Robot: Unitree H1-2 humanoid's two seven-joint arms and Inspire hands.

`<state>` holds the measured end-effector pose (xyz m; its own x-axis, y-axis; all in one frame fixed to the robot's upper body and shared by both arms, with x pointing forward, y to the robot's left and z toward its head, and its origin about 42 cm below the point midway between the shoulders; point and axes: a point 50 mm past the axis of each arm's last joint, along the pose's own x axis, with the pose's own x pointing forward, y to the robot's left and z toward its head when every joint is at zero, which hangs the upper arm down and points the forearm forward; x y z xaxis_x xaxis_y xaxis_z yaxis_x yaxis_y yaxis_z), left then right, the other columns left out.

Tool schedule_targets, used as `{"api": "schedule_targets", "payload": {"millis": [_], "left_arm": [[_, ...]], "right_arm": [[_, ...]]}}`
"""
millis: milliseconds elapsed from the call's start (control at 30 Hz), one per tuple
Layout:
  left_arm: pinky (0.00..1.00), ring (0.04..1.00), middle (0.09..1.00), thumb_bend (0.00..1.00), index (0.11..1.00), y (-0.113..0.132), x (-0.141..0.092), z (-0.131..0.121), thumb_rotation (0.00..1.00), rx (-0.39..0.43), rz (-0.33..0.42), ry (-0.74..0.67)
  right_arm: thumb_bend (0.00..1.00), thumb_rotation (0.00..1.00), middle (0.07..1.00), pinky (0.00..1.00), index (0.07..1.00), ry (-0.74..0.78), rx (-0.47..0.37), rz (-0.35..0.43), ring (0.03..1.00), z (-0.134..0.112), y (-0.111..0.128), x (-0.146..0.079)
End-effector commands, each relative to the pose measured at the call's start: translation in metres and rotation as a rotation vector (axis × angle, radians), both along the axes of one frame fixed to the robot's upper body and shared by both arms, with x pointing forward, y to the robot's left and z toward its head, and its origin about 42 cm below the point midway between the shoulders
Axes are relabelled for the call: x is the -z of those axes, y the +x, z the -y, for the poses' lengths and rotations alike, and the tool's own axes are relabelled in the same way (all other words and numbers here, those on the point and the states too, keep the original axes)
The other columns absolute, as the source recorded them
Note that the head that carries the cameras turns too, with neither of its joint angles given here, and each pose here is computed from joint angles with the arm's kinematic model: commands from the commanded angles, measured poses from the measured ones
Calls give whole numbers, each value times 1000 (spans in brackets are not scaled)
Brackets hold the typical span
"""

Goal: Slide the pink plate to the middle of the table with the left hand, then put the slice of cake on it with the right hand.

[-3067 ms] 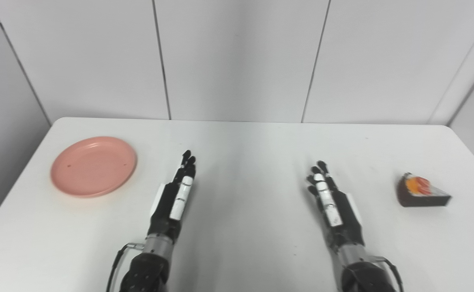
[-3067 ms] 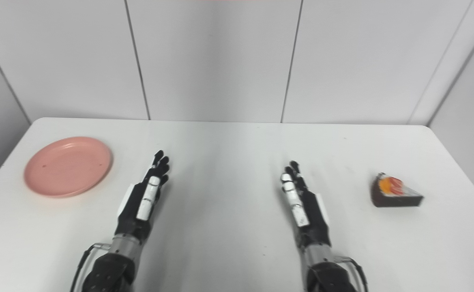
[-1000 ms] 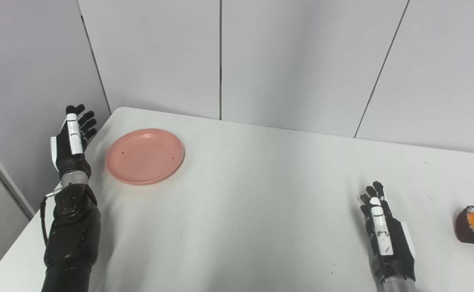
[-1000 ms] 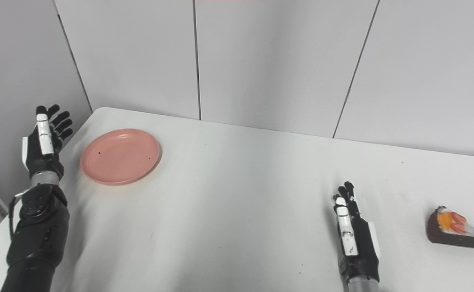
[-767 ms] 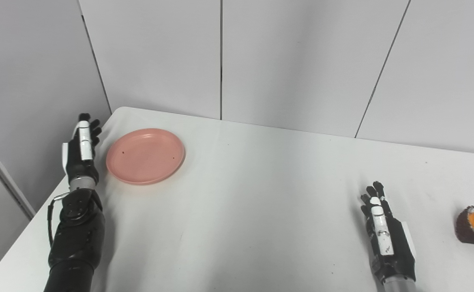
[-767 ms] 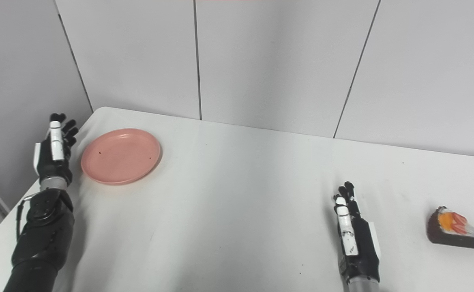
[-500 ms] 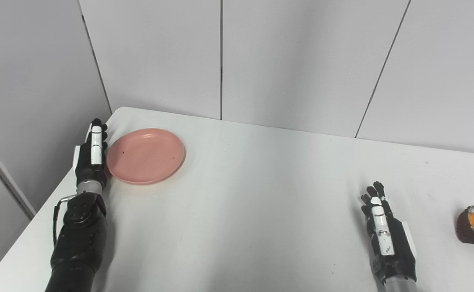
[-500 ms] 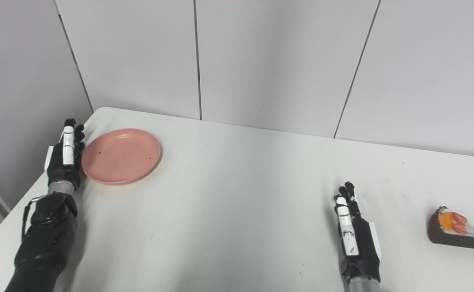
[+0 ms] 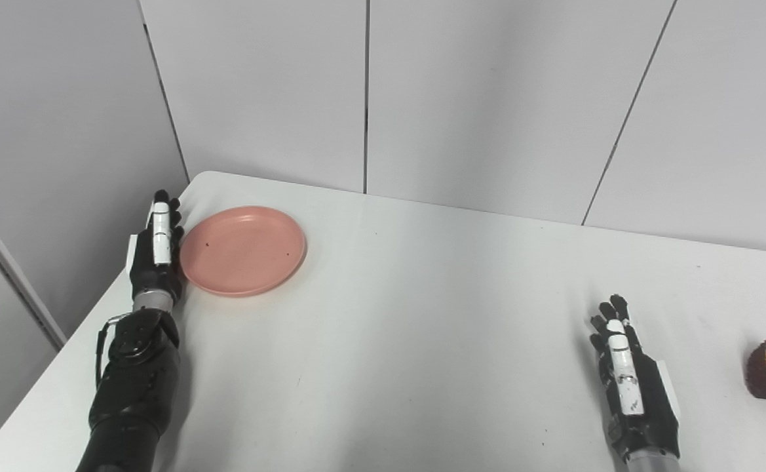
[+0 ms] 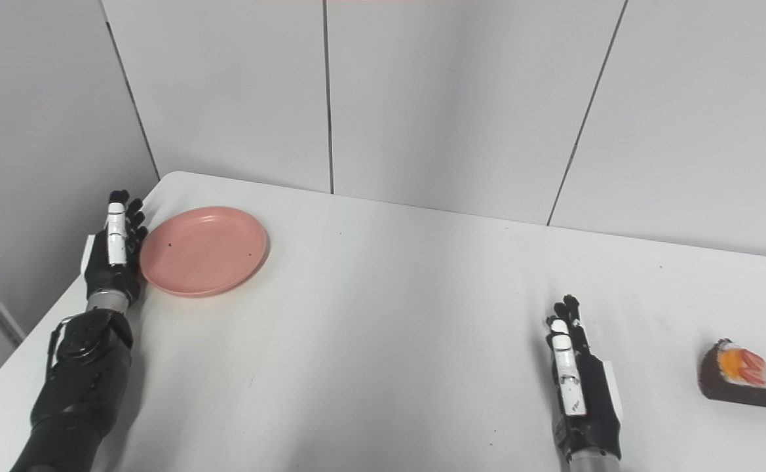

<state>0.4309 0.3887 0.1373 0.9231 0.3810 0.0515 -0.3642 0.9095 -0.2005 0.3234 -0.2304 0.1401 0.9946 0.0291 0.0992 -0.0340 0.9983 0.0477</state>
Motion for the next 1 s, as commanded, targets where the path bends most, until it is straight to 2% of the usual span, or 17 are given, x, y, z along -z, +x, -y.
{"api": "schedule_targets", "payload": {"millis": [0,233,333,633,867,967], "left_arm": [[1000,979,965,786,970,17,-20,11,1000,51,50,-45],[914,923,924,795,933,19,-18,21,1000,69,43,-124],[870,882,882,795,891,19,-17,25,1000,80,41,-132],[817,844,851,794,860,20,-16,42,1000,97,29,-138],[761,816,838,811,849,21,-12,56,987,125,13,-87],[767,817,836,817,847,21,-11,62,986,148,7,-71]], "right_arm": [[412,886,976,1000,990,6,-6,49,964,-2,4,-15],[411,865,977,1000,989,13,-7,52,960,-2,5,-15],[408,878,979,1000,991,10,-12,53,962,-2,6,-15],[420,876,972,1000,985,2,-3,52,956,-2,5,-18],[416,886,982,1000,993,3,-14,54,969,0,7,-17],[413,886,985,1000,998,7,-14,50,975,0,7,-16]]}}
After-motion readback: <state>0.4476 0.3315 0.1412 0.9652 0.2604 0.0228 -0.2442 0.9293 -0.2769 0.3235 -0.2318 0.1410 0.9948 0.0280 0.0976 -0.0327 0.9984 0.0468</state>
